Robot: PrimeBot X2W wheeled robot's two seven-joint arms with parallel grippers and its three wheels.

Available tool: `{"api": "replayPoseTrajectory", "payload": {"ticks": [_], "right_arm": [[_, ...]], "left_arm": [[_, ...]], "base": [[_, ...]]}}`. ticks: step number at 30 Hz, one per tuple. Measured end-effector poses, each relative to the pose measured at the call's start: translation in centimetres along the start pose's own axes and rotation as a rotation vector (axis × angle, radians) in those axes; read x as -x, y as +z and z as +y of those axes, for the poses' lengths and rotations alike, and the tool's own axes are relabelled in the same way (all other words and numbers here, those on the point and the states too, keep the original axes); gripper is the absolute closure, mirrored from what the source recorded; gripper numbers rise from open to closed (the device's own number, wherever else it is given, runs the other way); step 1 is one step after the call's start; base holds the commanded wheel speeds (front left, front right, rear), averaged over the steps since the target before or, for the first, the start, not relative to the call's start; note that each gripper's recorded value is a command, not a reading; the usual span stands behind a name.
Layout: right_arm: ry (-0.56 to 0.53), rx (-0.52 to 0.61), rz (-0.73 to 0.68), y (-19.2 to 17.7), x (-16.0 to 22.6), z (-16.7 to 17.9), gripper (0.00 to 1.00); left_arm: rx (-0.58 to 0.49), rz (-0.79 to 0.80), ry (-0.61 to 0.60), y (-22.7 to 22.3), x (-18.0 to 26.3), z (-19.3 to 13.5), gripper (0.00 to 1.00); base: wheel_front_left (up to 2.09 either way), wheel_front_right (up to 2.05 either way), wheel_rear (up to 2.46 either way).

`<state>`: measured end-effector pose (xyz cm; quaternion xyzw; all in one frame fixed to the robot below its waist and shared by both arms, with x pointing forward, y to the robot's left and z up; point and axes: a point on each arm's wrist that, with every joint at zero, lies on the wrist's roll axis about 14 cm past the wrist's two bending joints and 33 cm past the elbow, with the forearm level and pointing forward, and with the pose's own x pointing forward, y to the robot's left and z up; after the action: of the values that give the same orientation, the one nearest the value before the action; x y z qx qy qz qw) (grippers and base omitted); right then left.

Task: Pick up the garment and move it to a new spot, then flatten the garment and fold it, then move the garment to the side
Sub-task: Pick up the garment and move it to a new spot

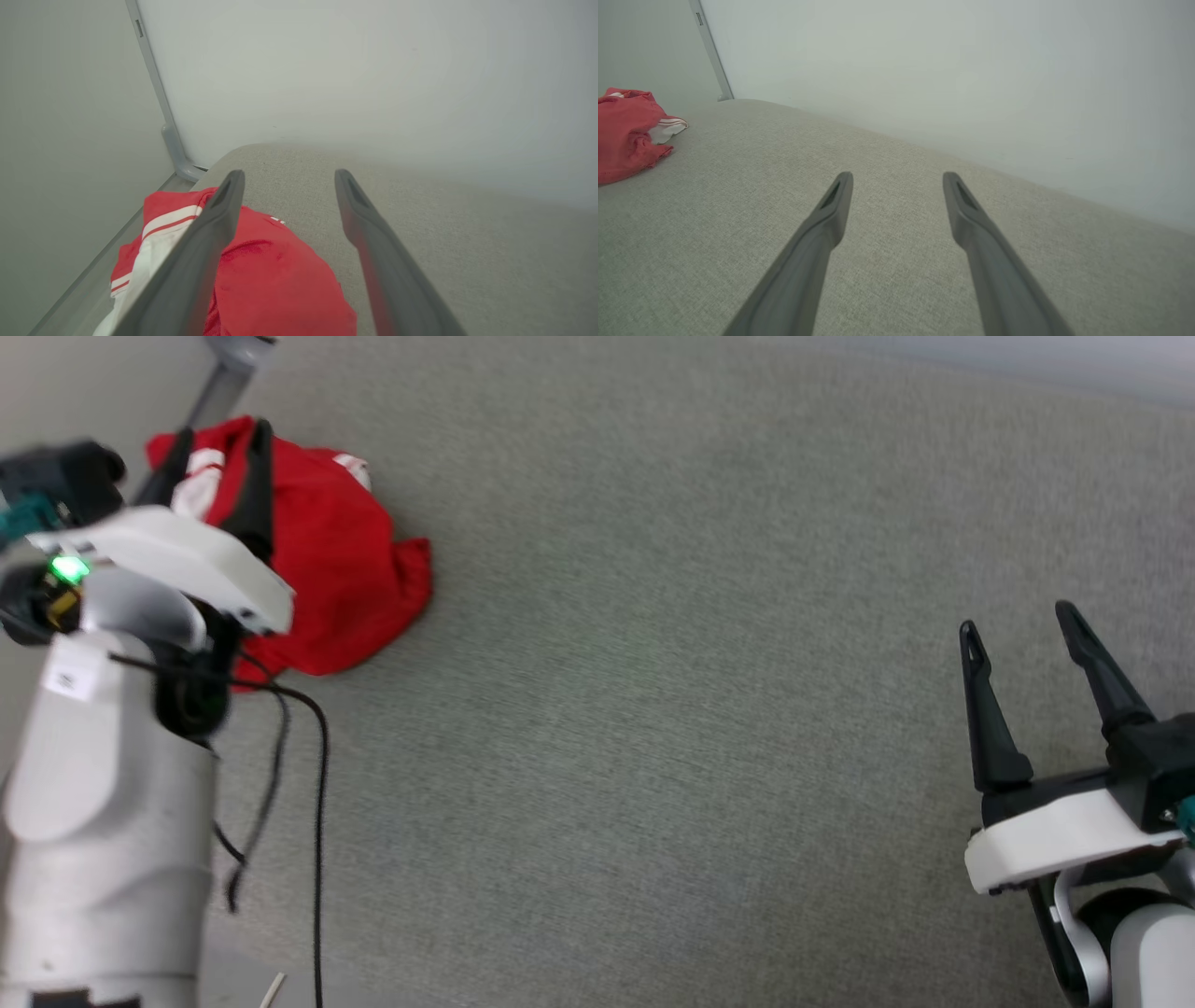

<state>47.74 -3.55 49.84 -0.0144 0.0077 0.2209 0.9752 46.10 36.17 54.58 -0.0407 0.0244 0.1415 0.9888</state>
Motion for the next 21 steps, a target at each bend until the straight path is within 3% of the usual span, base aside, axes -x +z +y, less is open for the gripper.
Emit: {"api": "replayPoseTrajectory", "payload": {"ticks": [4,11,21], "right_arm": [[-0.029,-0.003,0.032,-1.9,-0.6,-1.3,0.0],[-0.083,-0.011,0.079,-4.6,-0.9,-3.6,0.0],[-0.117,-0.02,0.128,-7.2,-0.8,-5.1,0.0]], "left_arm": [[-0.057,0.093,-0.015,-1.4,-3.1,0.1,0.0],[-0.073,0.363,0.019,-7.9,-5.8,1.6,0.0],[-0.021,0.803,0.085,-17.6,-3.4,3.1,0.0]], "base": [[0.0,0.0,0.0],[0.0,0.0,0.0],[0.0,0.0,0.0]]}}
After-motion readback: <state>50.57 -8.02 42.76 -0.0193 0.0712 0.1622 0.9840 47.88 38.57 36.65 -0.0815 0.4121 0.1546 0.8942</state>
